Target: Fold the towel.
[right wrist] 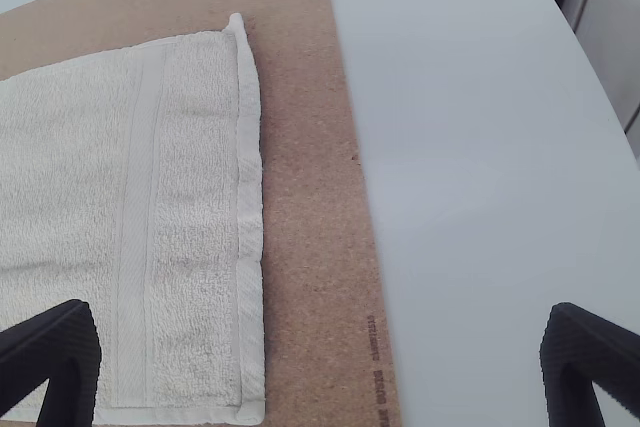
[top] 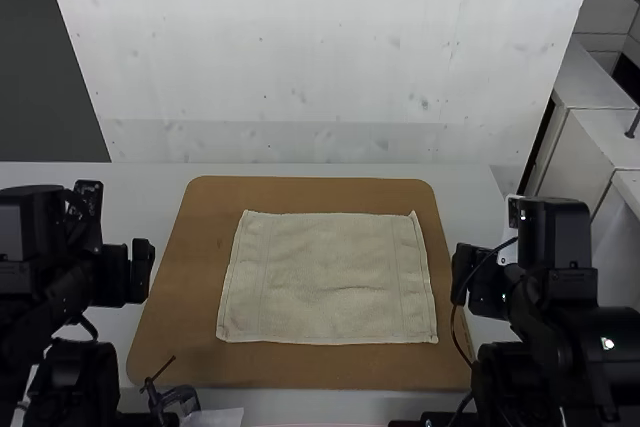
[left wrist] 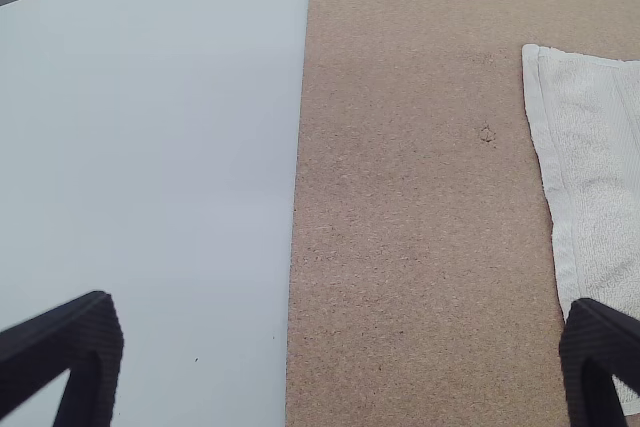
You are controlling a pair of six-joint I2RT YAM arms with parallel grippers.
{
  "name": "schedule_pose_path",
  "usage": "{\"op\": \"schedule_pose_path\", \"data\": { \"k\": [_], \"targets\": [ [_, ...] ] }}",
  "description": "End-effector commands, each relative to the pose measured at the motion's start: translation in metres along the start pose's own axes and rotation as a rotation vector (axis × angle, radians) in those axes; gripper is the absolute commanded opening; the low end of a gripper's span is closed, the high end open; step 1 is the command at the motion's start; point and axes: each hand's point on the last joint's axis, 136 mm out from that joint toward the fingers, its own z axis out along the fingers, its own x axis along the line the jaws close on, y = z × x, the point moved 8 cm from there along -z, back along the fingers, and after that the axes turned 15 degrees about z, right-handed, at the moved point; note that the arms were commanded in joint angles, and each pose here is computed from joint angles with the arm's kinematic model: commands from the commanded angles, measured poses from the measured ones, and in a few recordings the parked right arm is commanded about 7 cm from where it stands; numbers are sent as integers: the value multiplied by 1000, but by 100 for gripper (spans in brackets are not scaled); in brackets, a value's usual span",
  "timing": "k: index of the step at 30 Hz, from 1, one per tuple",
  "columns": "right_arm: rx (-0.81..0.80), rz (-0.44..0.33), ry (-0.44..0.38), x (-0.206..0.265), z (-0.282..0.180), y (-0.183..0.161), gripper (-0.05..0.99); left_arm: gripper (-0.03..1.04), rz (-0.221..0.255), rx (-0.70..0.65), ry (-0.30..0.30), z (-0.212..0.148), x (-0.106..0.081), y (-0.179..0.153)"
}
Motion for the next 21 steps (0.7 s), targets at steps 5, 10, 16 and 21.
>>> {"op": "schedule_pose_path", "data": {
  "k": [5,10,16,21],
  "targets": [
    [-11,-20,103,10,-8,5,96,98,7,-78,-42,-10,-1,14],
    [-10,-18,102,10,-8,4,96,98,7,-78,-42,-10,-1,14],
    [-12,-16,103,10,-8,5,96,98,0,-82,-41,-10,-1,14],
    [2,-16,98,11,-6,6,96,98,3,-26,-95,-11,1,30]
  ]
}}
